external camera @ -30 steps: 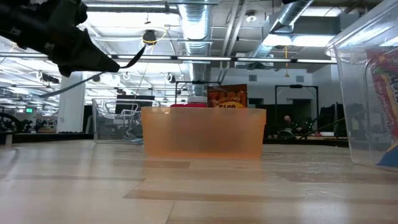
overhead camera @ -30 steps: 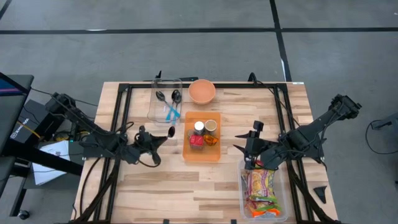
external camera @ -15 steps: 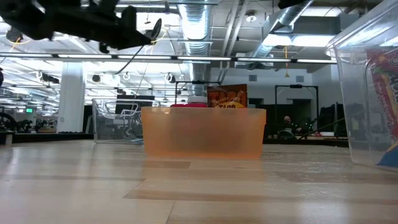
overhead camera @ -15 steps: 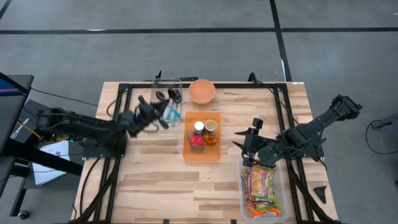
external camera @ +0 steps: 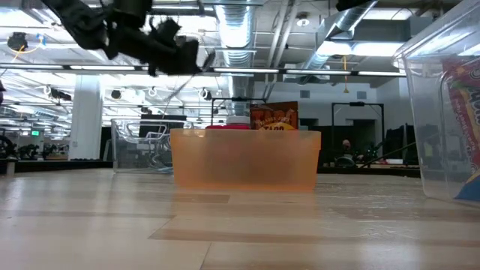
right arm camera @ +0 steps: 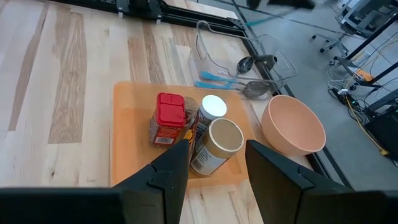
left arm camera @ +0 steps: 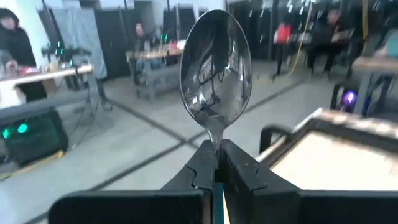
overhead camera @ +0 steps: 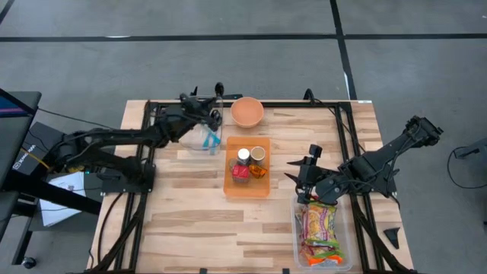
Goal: Pick & Place Food Item
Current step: Put the blue spoon into the transparent bin, then return to Home Position
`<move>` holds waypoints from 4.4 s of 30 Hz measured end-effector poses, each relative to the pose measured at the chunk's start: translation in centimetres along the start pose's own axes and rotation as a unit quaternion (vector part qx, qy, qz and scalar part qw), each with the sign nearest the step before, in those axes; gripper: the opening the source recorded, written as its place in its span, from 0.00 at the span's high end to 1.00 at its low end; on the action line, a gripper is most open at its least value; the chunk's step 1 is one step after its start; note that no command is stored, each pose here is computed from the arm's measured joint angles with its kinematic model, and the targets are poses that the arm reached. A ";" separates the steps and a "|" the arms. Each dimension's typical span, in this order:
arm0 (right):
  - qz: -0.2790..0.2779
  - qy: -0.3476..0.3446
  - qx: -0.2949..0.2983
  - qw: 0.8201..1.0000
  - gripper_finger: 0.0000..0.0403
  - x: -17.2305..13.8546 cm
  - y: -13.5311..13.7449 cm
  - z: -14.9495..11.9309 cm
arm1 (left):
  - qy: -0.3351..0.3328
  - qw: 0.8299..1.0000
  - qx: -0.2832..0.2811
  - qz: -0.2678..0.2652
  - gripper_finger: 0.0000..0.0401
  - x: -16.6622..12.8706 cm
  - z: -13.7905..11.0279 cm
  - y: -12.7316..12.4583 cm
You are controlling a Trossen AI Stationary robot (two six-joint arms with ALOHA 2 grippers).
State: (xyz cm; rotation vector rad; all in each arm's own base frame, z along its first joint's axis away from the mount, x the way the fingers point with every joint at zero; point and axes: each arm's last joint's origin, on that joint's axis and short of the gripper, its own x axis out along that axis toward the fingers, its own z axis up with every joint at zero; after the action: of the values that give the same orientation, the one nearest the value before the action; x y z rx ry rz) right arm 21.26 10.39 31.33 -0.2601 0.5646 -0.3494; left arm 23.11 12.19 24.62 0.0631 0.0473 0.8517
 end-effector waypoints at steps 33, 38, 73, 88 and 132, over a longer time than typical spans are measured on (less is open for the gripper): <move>0.001 0.007 -0.005 1.000 0.62 0.0 0.0 -0.2 | 0.182 0.981 -0.036 0.061 0.99 0.6 -9.4 0.7; 0.001 0.007 -0.005 1.000 0.62 0.0 0.0 -0.2 | 0.198 0.978 -0.028 0.061 0.99 0.5 -9.8 0.7; 0.001 0.008 -0.006 1.000 0.62 0.0 0.0 -0.2 | 0.245 0.966 -0.015 0.077 0.99 -0.1 -10.7 0.8; 0.001 0.008 -0.006 1.000 0.62 0.0 0.0 -0.2 | 0.237 0.968 -0.019 0.076 0.93 0.0 -10.5 0.7; -0.015 0.017 -0.015 1.000 0.62 0.0 -0.2 -0.5 | -0.032 0.943 -0.038 -0.329 0.99 -11.0 -3.6 0.0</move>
State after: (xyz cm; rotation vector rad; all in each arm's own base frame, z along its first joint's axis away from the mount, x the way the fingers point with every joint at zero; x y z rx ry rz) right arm 20.94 10.14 30.99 -0.2918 0.6000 -0.3762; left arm 15.63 4.00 21.24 -0.0006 -0.0264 0.1805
